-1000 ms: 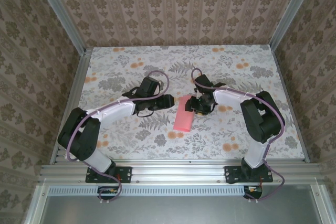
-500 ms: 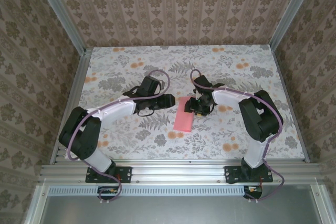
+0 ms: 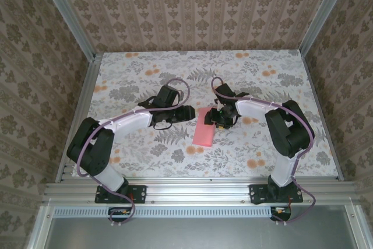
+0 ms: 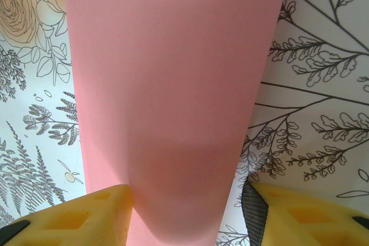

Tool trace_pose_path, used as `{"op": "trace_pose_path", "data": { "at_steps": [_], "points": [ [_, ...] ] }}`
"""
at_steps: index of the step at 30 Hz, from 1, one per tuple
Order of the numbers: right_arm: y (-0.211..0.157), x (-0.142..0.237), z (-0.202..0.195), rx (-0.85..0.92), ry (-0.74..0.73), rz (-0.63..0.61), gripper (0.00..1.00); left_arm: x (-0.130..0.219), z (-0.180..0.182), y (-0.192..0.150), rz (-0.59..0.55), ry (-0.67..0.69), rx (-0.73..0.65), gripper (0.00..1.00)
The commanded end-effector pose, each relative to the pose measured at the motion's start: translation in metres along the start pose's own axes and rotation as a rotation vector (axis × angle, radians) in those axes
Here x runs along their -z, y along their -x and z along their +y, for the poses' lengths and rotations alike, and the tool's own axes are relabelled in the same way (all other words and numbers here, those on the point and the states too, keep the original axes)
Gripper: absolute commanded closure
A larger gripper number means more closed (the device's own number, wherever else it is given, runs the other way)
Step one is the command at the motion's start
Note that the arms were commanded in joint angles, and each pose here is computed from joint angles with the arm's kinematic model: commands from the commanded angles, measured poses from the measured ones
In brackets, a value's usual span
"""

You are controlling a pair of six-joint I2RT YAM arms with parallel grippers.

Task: Fold a paper plane with a square sheet of paper (pick it up from the middle)
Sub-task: Fold the square sheet of paper in half at the center of the table, then hold the square sheet of paper at the center of the table.

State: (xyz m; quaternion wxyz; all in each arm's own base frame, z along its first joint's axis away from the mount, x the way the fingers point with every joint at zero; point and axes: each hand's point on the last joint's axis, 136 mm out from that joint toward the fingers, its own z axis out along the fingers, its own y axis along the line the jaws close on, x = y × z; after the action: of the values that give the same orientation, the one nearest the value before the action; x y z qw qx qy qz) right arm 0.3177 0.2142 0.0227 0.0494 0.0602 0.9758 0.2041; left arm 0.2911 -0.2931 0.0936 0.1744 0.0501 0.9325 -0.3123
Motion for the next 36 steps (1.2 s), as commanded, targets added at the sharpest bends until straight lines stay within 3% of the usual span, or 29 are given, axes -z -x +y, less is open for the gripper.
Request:
{"op": "trace_pose_path", "data": {
  "at_steps": [1,16,36],
  "points": [
    [-0.001,-0.007,0.004,0.004,0.009,0.014,0.44,0.001,-0.012,0.005,0.002,-0.021,-0.025,0.4],
    [0.005,0.004,0.008,0.003,-0.016,-0.016,0.42,0.014,0.018,0.006,-0.077,0.09,0.063,0.46],
    [-0.002,-0.013,-0.018,0.0,-0.14,0.013,0.42,0.018,0.015,0.009,-0.077,0.037,0.07,0.48]
  ]
}}
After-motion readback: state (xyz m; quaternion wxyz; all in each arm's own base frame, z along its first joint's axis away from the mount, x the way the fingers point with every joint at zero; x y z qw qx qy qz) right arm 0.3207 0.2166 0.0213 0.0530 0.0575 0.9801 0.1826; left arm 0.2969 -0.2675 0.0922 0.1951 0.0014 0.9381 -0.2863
